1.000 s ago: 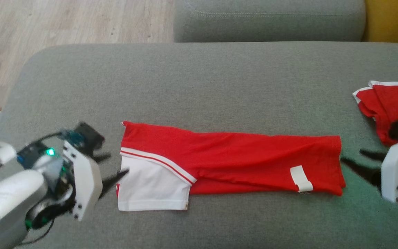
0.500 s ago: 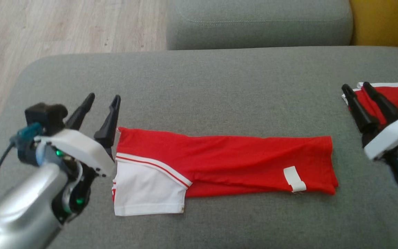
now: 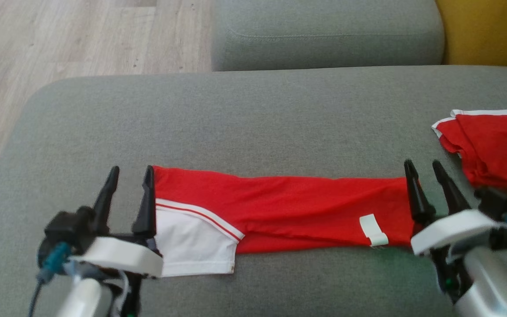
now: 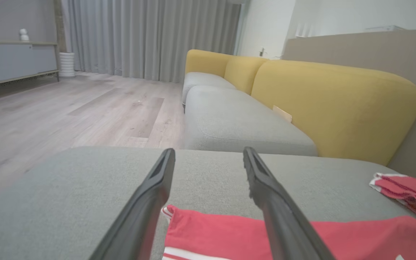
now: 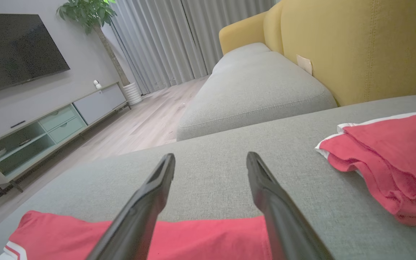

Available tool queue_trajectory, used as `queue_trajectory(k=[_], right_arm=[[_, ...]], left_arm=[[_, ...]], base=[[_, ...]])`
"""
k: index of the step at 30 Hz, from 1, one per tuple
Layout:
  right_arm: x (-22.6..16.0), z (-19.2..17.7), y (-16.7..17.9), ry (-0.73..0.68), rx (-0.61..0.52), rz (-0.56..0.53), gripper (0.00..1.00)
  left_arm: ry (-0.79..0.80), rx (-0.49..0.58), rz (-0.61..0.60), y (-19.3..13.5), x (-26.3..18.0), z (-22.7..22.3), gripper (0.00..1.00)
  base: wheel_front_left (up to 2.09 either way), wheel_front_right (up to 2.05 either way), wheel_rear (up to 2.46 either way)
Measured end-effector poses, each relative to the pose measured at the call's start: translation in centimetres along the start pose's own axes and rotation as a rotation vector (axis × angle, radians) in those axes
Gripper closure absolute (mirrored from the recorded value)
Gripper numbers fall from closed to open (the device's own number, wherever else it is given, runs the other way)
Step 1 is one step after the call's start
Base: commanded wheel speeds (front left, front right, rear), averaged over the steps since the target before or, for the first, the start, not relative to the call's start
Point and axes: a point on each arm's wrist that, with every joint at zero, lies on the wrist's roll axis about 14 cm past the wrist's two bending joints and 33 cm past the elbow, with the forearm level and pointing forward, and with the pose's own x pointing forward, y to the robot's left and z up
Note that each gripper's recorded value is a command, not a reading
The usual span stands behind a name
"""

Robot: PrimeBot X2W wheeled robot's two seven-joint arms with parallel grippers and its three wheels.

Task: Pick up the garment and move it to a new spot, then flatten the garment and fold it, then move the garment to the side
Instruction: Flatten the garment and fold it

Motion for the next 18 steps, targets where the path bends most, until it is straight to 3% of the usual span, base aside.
queue_trajectory(k=[7,18], right_arm=[[-1.8,-2.8,0.0,0.024,-0.006,-0.068,0.0],[-2.9,-7.9,-4.1,0.189,-0.004,-0.248,0.0]], left_arm=[[-0.017,-0.039,0.019,-0.2,-0.8,-0.5,0.0],[0.033,-0.036,0.003,0.3,-0.1,-2.6,0.0]], base=[[0.0,0.0,0.0],[0.0,0.0,0.0]])
